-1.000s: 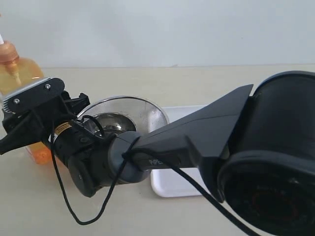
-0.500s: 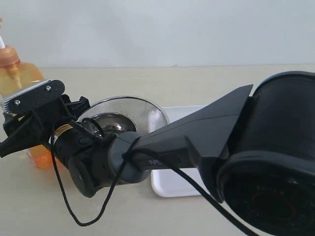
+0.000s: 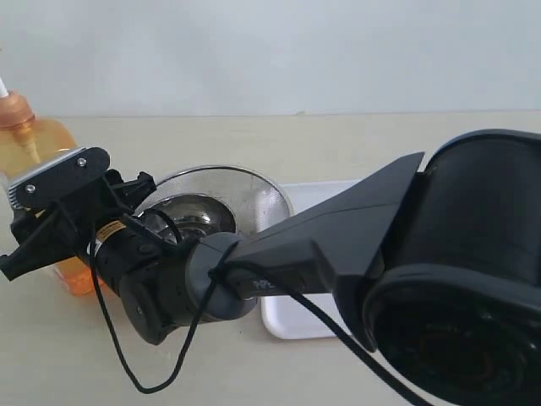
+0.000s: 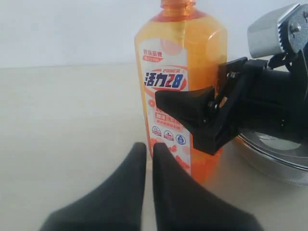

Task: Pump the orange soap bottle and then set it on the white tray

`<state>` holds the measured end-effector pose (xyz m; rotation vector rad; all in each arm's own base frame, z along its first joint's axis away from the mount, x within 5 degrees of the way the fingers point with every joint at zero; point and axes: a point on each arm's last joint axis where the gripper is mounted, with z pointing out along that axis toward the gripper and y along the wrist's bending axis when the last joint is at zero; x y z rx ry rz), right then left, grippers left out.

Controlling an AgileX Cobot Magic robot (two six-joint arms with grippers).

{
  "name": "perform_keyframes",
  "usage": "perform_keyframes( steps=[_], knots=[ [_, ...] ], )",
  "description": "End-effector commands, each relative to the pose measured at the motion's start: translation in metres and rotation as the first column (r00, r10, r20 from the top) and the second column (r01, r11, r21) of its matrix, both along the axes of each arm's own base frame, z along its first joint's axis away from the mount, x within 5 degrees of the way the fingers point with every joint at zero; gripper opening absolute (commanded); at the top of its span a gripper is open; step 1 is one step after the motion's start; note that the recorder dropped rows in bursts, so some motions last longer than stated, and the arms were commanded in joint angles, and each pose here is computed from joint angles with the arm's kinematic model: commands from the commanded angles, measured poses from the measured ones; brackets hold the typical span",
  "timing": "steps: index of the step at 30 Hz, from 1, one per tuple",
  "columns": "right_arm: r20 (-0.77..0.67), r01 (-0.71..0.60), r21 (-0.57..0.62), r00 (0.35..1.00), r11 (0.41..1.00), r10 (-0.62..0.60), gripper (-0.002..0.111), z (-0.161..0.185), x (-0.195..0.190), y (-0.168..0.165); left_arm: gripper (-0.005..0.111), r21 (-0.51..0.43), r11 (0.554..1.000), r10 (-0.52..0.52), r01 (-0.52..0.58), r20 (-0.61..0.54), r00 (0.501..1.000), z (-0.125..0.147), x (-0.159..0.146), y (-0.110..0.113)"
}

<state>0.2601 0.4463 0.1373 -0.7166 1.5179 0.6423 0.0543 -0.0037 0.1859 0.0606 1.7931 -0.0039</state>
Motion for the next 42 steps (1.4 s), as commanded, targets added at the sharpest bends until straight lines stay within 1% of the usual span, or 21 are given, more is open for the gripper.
perform_keyframes(
  steps=[1,7,11,15,18,24,30,37,42],
  knots=[
    [0.085,0.015,0.101,0.996,0.995,-0.024,0.067,0.026,0.003,0.0,0.005,-0.002,1.0,0.002,-0.002,0.001,1.0,-0.001,0.0,0.0],
    [0.097,0.019,0.116,0.995,0.993,-0.031,0.084,0.028,0.003,-0.001,0.005,-0.002,1.0,0.002,-0.002,0.001,1.0,-0.001,0.0,0.0],
    [0.106,0.022,0.127,0.994,0.992,-0.035,0.088,0.029,0.004,-0.001,0.005,-0.002,1.0,0.002,-0.002,0.001,1.0,-0.001,0.0,0.0],
    [0.129,0.022,0.123,0.991,0.992,-0.038,0.088,0.037,0.003,-0.002,0.005,-0.002,1.0,0.002,-0.002,0.001,1.0,-0.001,0.0,0.0],
    [0.094,0.008,0.108,0.995,0.994,-0.018,0.088,0.049,0.002,-0.002,0.005,-0.002,1.0,0.002,-0.002,0.001,1.0,-0.001,0.0,0.0],
    [0.092,-0.004,0.106,0.996,0.994,-0.005,0.088,0.07,-0.001,-0.004,0.005,-0.002,1.0,0.002,-0.002,0.001,1.0,-0.001,0.0,0.0],
    [0.004,-0.02,0.064,1.0,0.998,0.02,0.088,0.082,-0.004,-0.006,0.005,-0.002,1.0,0.002,-0.002,0.001,1.0,-0.001,0.0,0.0],
    [0.0,-0.035,0.072,0.999,0.997,0.035,0.088,0.104,-0.008,-0.011,0.005,-0.002,1.0,0.002,-0.002,0.001,1.0,-0.001,0.0,0.0],
    [0.006,-0.044,0.064,0.999,0.997,0.043,0.088,0.113,-0.01,-0.013,0.005,-0.002,1.0,0.002,-0.002,0.001,1.0,-0.001,0.0,0.0]
  ],
)
